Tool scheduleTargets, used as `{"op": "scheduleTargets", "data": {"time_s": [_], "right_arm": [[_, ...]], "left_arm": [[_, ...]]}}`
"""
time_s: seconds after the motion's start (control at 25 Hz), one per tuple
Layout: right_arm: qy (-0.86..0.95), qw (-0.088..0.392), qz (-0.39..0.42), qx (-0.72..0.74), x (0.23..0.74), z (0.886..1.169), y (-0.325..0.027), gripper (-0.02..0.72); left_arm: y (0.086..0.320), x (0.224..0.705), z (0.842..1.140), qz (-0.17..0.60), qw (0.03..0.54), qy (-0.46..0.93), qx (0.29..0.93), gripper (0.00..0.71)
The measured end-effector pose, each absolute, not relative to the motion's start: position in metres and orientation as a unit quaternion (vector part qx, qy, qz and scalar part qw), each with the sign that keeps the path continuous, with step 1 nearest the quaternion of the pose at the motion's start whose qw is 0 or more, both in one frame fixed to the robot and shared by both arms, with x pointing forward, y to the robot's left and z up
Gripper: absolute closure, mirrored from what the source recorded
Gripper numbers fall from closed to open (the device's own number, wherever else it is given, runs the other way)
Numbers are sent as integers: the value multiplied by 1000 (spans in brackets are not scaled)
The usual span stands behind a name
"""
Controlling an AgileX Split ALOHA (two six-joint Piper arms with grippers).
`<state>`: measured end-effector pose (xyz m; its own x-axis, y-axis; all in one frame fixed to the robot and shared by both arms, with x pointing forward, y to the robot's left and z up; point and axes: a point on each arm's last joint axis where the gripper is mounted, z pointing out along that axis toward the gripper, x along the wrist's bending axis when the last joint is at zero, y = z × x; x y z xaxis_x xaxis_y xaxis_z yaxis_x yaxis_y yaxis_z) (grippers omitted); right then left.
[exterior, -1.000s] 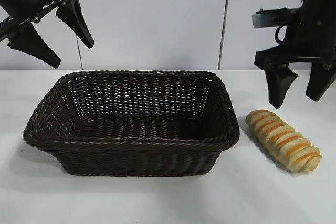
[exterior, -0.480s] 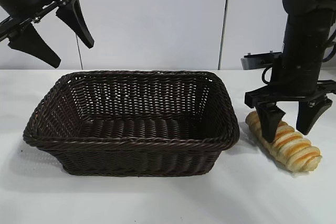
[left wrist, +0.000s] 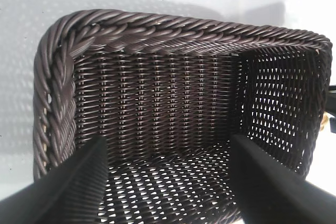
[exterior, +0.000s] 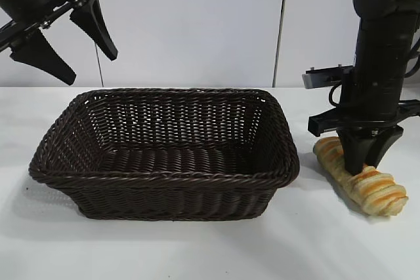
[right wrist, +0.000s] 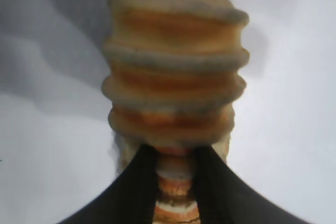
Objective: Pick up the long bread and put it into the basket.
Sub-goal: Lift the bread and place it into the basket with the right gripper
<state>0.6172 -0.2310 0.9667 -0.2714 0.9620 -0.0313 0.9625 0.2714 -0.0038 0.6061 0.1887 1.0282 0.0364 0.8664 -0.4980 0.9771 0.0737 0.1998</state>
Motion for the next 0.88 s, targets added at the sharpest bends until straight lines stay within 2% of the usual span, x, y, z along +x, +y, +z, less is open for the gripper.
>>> {"op": "scheduleTargets", "data": {"time_s": [0.2, 0.44, 0.64, 0.88], "right_arm": [[792, 44, 43, 607, 621, 1024, -228, 535], [782, 73, 118, 608, 626, 1073, -222, 535], [786, 57, 138, 600, 624, 1078, -209, 535], [816, 45, 148, 557, 612, 1078, -166, 535]], "left_arm": [[189, 606, 1028, -108, 259, 686, 672, 231], [189, 606, 1028, -108, 259, 686, 672, 231], [189, 606, 1028, -108, 259, 686, 672, 231], [189, 606, 1028, -108, 259, 686, 672, 231]]}}
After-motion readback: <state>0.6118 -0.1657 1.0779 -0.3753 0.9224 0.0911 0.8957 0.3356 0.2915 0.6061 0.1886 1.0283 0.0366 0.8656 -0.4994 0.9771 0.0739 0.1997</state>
